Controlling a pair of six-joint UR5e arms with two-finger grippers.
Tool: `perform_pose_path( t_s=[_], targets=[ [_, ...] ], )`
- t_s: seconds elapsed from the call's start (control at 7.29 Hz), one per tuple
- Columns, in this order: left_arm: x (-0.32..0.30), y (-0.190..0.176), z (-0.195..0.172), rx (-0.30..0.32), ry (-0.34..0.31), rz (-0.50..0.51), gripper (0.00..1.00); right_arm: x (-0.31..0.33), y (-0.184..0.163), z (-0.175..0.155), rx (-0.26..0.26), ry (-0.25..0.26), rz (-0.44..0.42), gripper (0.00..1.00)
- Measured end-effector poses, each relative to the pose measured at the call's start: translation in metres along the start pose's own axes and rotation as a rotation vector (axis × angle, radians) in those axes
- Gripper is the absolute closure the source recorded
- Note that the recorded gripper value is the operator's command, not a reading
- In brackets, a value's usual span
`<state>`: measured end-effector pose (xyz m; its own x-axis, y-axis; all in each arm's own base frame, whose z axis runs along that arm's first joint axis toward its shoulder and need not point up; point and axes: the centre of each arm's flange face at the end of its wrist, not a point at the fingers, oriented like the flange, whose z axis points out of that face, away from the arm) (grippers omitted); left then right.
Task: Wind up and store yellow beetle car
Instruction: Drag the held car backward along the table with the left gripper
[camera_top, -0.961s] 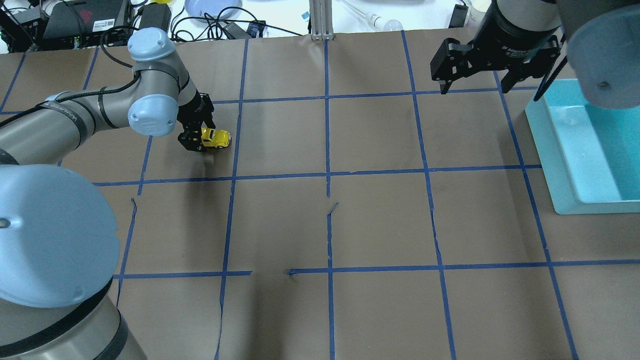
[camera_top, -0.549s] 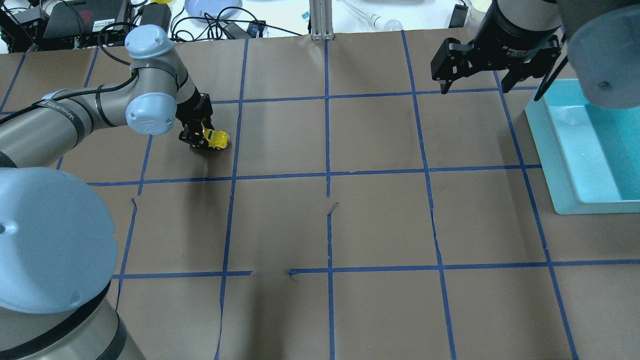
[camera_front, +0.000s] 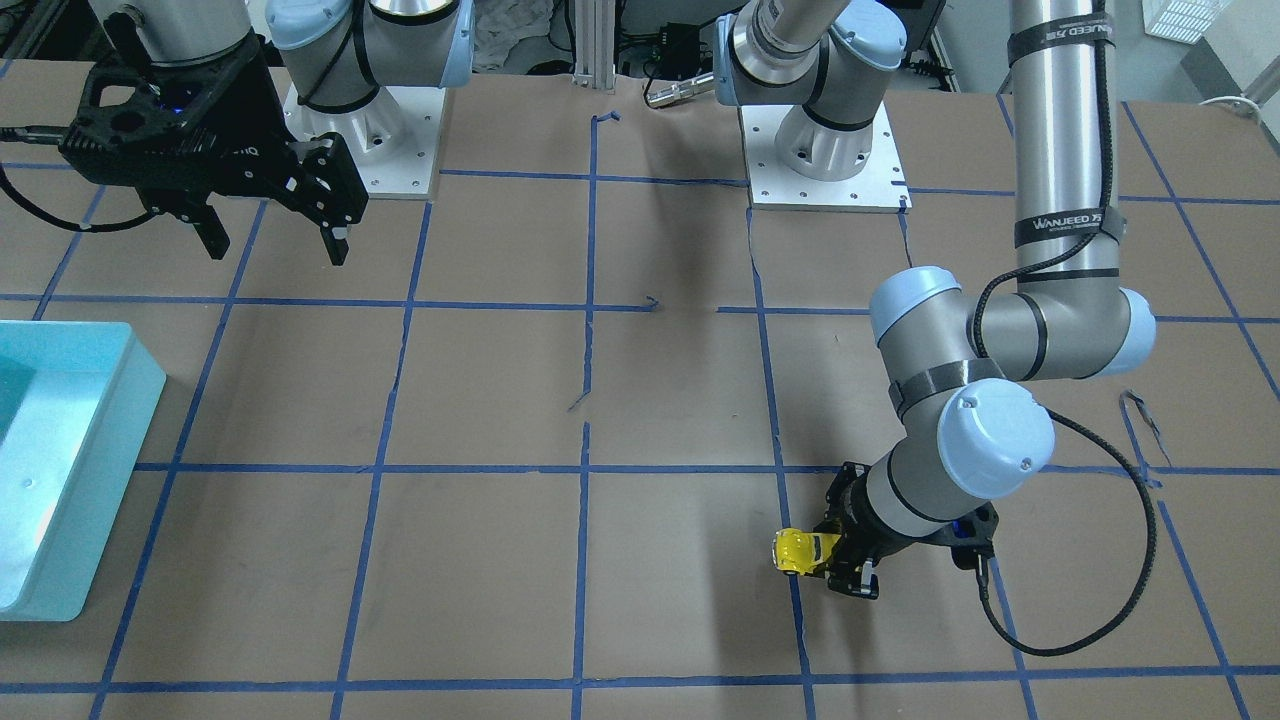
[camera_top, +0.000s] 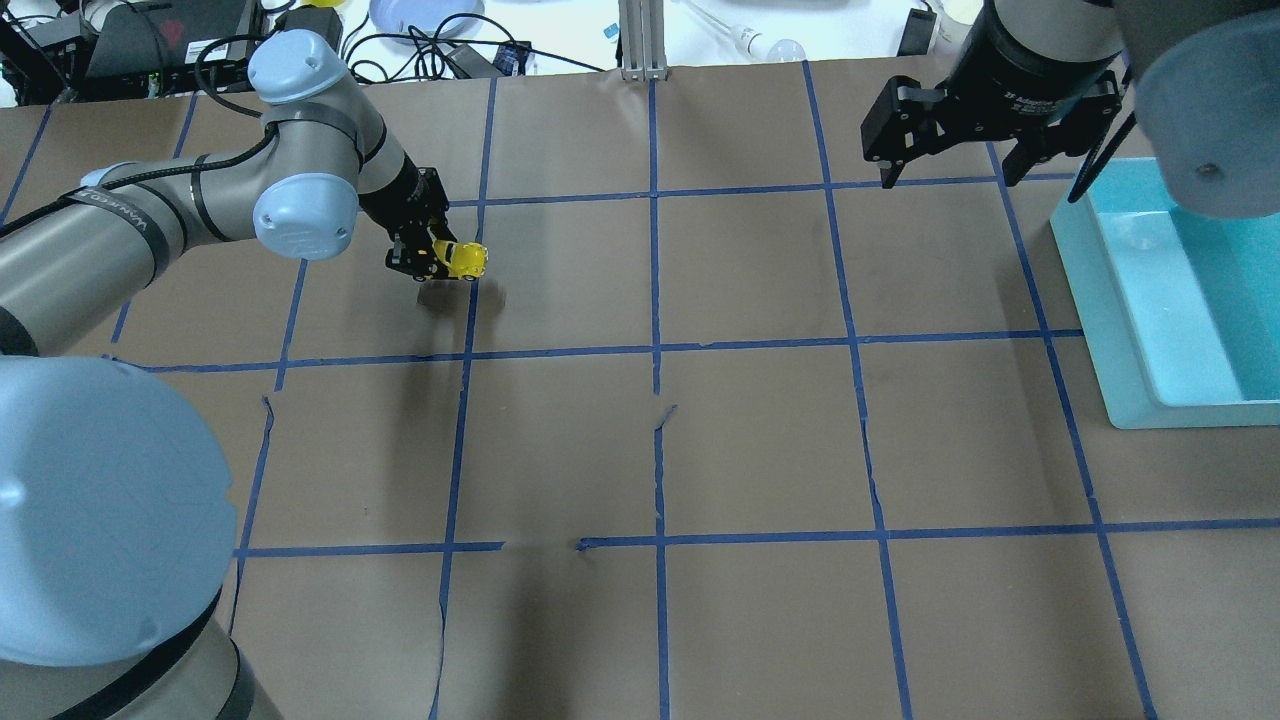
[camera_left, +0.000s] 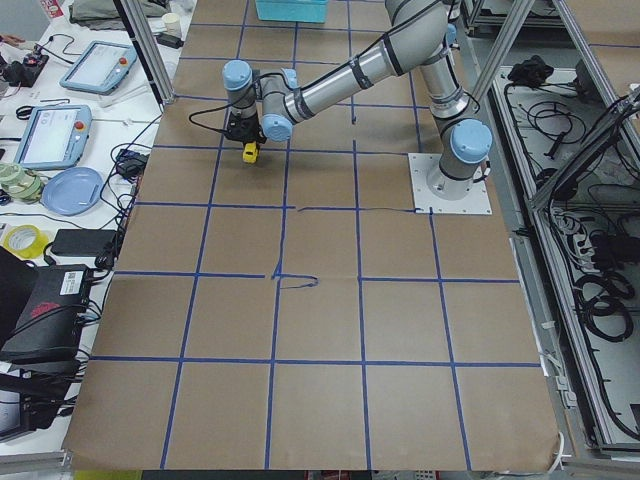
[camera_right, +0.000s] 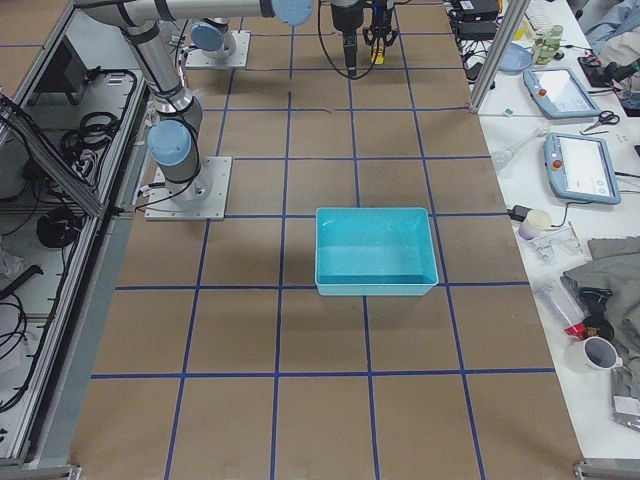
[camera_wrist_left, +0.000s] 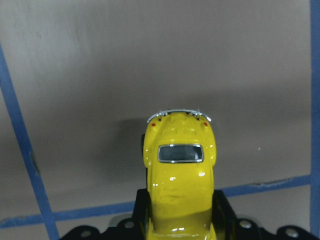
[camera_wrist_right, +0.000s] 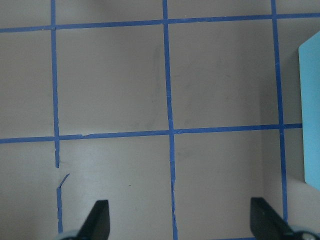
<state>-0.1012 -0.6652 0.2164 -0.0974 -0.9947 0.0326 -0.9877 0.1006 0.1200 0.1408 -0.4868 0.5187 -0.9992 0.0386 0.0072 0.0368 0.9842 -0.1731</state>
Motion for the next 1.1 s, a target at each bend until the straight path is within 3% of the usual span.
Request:
perform_pose_path(
  t_s=[0.27,0.82,1.1],
  targets=[
    [-0.002,0.014,0.008,-0.008,-0.014,-0.076,1.00,0.000,0.000,0.000,0.000,0.000,0.000,0.00],
    [-0.002,0.014,0.020,-0.012,-0.031,-0.096,1.00,0.000,0.000,0.000,-0.001,0.002,0.000,0.00],
    [0.000,0.017,0.024,-0.061,-0.032,-0.098,1.00,0.000,0.000,0.000,-0.001,0.002,0.000,0.00]
  ],
)
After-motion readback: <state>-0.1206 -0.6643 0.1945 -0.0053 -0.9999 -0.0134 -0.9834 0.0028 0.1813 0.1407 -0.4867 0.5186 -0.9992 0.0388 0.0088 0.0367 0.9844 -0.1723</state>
